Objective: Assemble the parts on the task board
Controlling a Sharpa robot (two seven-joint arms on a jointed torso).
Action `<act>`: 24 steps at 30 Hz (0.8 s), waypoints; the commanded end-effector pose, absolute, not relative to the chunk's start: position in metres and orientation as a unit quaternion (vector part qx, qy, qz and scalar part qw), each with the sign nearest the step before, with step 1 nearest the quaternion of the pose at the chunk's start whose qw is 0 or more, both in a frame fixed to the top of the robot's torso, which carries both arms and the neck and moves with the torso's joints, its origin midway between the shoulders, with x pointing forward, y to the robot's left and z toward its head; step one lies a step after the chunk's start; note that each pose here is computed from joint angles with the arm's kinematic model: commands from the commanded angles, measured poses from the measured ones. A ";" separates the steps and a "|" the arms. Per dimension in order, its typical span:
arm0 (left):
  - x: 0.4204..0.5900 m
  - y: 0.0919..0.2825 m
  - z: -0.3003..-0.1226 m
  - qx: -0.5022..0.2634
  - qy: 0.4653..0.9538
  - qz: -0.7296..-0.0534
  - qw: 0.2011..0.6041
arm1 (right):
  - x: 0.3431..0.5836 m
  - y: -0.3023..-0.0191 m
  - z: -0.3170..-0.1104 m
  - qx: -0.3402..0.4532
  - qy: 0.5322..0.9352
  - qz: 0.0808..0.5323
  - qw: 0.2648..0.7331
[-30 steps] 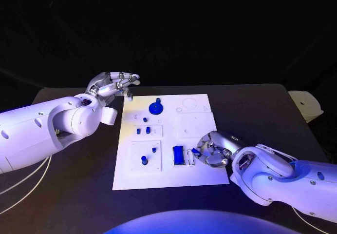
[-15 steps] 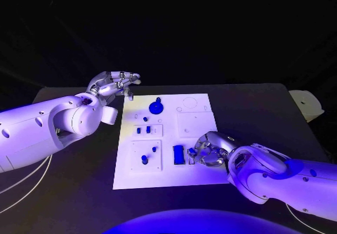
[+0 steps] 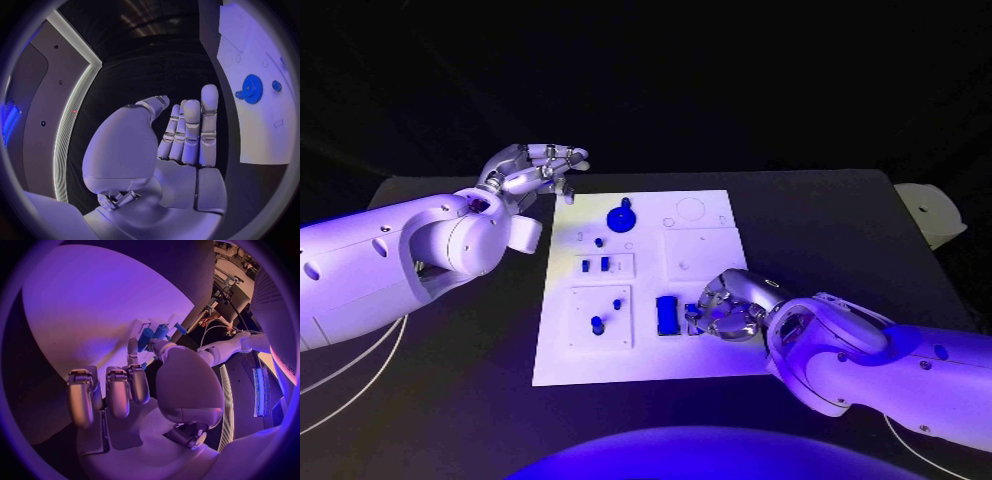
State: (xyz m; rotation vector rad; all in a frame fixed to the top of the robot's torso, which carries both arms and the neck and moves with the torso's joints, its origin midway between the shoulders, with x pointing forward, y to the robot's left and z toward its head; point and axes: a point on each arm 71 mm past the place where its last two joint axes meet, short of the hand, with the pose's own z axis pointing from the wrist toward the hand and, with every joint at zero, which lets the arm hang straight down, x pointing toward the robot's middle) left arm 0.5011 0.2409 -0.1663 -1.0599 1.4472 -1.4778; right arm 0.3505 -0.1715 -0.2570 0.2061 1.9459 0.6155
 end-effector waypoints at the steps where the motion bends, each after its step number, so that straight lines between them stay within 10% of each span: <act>1: 0.500 0.239 -0.165 -0.414 0.571 -0.590 0.393 | 0.349 -0.170 -0.259 0.076 0.820 0.252 0.509; 24: 0.500 0.239 -0.165 -0.414 0.571 -0.589 0.393 | 0.351 -0.172 -0.260 0.074 0.817 0.249 0.515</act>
